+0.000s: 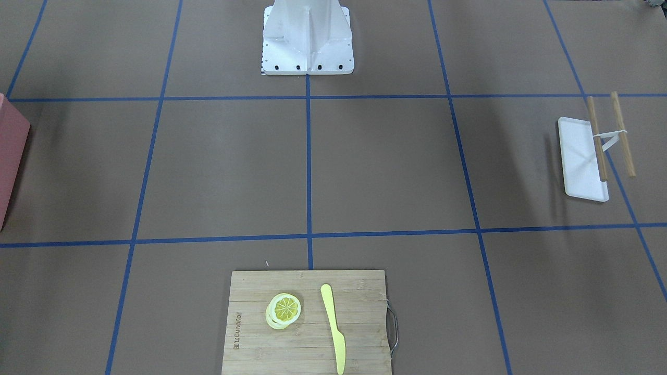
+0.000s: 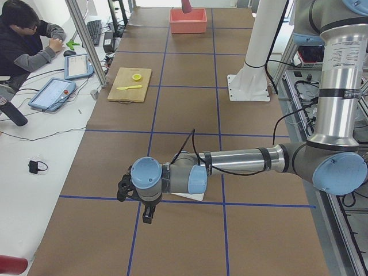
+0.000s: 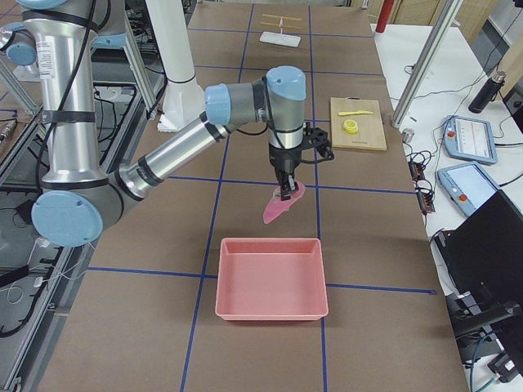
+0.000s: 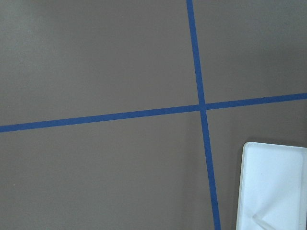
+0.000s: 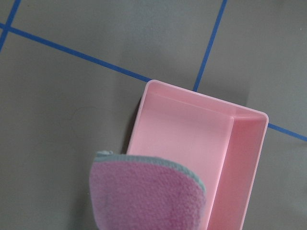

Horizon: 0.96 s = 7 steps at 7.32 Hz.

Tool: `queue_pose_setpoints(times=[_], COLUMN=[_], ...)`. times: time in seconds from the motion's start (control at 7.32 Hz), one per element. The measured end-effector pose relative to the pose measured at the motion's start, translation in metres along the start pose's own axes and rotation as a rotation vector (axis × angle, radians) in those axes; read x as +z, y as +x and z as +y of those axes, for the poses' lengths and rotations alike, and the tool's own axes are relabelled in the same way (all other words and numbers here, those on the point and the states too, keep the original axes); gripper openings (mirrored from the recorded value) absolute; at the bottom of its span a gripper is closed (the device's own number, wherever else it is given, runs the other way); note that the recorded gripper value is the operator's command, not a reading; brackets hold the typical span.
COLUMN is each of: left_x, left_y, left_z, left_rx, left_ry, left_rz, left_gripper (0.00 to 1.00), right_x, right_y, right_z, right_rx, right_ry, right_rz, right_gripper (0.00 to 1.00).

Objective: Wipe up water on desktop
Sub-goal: 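Open the right gripper to drop the cloth into the pink bin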

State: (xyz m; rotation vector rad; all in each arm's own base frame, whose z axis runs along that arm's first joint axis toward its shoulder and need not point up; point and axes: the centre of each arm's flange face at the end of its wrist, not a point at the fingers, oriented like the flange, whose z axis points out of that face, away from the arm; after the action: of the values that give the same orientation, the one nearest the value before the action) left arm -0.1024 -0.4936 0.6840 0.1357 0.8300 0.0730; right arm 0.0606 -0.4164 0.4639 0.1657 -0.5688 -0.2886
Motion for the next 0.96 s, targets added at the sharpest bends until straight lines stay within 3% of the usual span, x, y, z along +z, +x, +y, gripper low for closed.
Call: queue_pose_setpoints(times=[0.41,0.68,0.82,0.96], left_x=[-0.001,-0.002,-0.001,-0.001], left_y=[0.002,0.003,0.004,0.003], left_z=[-0.001,-0.001,-0.001,-0.001], left_rx=[0.005,0.004,0.004,0.003], left_ry=[0.004,0.006,0.006,0.005], left_rz=[0.003,0.016,0.019,0.021], left_gripper=[0.98,0.98,0.98,0.98], right_x=[0.07,0.102,0.111,0.117], right_y=[0.037,0.053,0.058,0.061], right_z=[0.06,0.081,0.085,0.087], right_rx=[0.009,0.043,0.053,0.056], right_ry=[0.002,-0.001,-0.008,-0.012], right_rz=[0.008,0.01,0.008,0.007], right_gripper=[0.0,0.03,0.28,0.86])
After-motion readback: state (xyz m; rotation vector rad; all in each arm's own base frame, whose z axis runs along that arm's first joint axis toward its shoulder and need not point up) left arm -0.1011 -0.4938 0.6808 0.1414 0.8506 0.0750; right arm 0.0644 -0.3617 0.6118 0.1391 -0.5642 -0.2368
